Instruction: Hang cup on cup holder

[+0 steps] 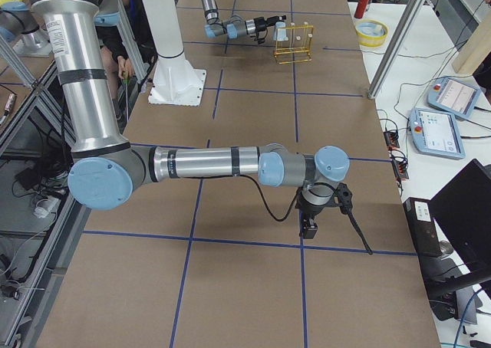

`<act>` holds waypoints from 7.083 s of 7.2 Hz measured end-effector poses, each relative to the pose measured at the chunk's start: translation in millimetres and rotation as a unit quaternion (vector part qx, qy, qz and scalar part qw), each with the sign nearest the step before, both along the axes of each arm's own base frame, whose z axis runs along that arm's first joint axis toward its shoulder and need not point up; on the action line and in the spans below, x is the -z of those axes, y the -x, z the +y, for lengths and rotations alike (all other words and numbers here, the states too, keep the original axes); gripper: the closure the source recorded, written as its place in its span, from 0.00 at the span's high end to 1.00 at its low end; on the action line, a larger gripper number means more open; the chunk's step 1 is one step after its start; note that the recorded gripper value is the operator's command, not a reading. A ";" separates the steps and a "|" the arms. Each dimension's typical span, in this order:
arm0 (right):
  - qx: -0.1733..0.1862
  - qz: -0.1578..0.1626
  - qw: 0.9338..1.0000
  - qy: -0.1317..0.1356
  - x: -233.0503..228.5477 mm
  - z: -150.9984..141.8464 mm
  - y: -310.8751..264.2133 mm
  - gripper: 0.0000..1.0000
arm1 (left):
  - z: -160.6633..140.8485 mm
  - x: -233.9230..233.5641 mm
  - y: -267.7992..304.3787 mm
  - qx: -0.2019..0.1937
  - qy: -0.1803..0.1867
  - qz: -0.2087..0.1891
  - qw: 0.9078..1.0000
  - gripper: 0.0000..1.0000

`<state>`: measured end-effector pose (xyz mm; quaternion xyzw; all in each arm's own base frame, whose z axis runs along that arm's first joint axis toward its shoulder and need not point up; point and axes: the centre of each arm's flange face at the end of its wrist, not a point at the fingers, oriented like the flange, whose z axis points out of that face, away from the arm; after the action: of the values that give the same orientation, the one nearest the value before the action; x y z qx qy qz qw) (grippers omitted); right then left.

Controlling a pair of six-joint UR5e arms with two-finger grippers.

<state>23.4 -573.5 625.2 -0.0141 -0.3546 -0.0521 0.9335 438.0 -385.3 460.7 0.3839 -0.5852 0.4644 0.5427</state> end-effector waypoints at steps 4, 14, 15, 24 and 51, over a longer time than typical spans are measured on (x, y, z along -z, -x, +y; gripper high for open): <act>0.000 0.000 1.000 0.000 -0.1 0.0 0.0 1.00 | -7.5 5.9 35.1 0.017 -0.008 0.026 0.999 1.00; 0.000 0.000 1.000 0.000 -0.1 0.0 0.0 1.00 | 35.7 -2.8 137.1 -0.054 -0.036 0.601 0.797 1.00; 0.000 0.000 1.000 0.000 -0.1 0.0 0.0 1.00 | 38.4 -4.3 138.7 -0.057 -0.025 0.659 0.750 1.00; 0.000 0.000 1.000 0.000 -0.1 0.0 0.0 1.00 | 35.5 32.3 155.4 -0.088 0.150 0.922 0.347 1.00; 0.000 0.000 1.000 0.000 -0.1 0.0 0.3 1.00 | -131.8 -155.9 505.7 0.225 0.559 0.741 0.296 1.00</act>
<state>23.1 -573.5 625.3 -0.0143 -0.3546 -0.0525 0.9334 -67.6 -517.1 616.5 0.0227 0.4025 0.0575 0.9133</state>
